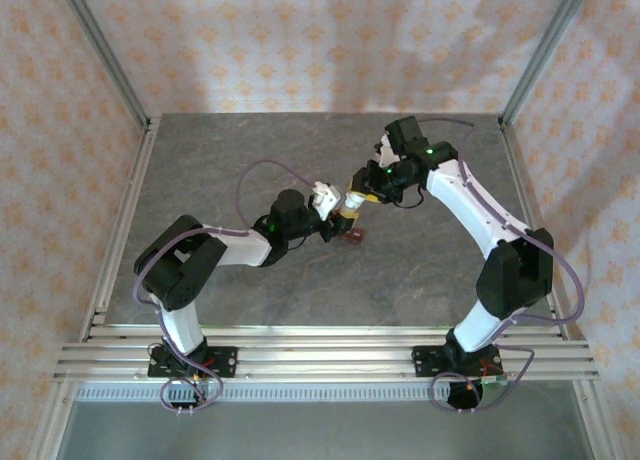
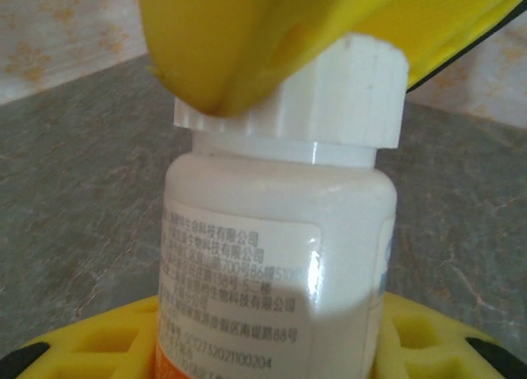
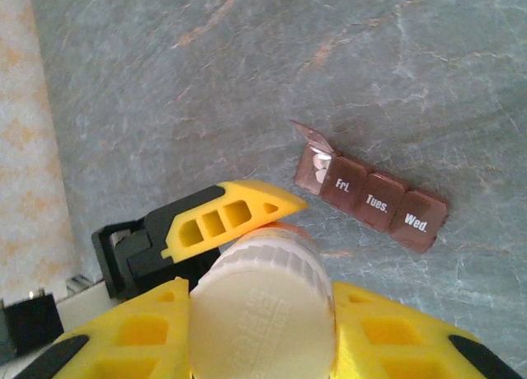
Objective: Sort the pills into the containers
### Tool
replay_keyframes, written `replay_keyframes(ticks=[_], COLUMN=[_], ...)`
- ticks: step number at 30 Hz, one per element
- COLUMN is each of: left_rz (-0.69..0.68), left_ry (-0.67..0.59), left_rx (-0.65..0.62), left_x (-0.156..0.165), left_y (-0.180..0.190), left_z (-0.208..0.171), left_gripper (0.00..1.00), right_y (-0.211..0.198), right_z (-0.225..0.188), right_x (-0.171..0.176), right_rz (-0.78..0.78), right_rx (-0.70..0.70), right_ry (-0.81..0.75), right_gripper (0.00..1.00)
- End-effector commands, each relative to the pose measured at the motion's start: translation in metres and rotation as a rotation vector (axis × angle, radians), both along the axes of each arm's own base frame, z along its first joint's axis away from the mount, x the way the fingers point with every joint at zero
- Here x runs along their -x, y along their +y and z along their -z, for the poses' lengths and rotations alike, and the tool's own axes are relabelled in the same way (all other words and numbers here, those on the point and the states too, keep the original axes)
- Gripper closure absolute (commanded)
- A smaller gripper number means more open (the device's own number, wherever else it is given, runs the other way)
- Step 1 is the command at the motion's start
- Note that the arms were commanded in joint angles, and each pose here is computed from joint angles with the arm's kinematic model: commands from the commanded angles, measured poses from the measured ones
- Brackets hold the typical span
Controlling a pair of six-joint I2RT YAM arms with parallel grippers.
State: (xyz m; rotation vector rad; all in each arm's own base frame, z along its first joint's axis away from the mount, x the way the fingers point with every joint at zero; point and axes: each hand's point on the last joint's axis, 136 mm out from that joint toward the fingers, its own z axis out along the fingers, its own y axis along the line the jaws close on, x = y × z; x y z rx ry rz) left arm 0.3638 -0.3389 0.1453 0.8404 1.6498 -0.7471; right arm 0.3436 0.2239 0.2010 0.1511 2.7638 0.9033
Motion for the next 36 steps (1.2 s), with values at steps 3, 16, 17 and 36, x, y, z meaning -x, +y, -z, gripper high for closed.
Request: replay_keyframes(ticks=[3, 16, 17, 36], left_rz=[-0.022, -0.039, -0.042, -0.018], left_ry=[-0.216, -0.184, -0.182, -0.126], left_rx=[0.075, 0.088, 0.088, 0.159], left_x=[-0.002, -0.007, -0.007, -0.010], left_y=[-0.004, -0.004, -0.004, 0.013], left_z=[-0.066, -0.048, -0.047, -0.044], left_gripper=[1.00, 1.00, 1.00, 1.00], right_y=[-0.004, -0.003, -0.002, -0.006], right_z=[0.013, -0.002, -0.003, -0.067], right_x=[-0.001, -0.013, -0.014, -0.046], right_rz=[0.105, 0.111, 0.107, 0.080], right_rx=[0.074, 0.091, 0.089, 0.038], right_ry=[0.016, -0.012, -0.010, -0.181], right_gripper=[0.67, 0.56, 0.53, 0.27])
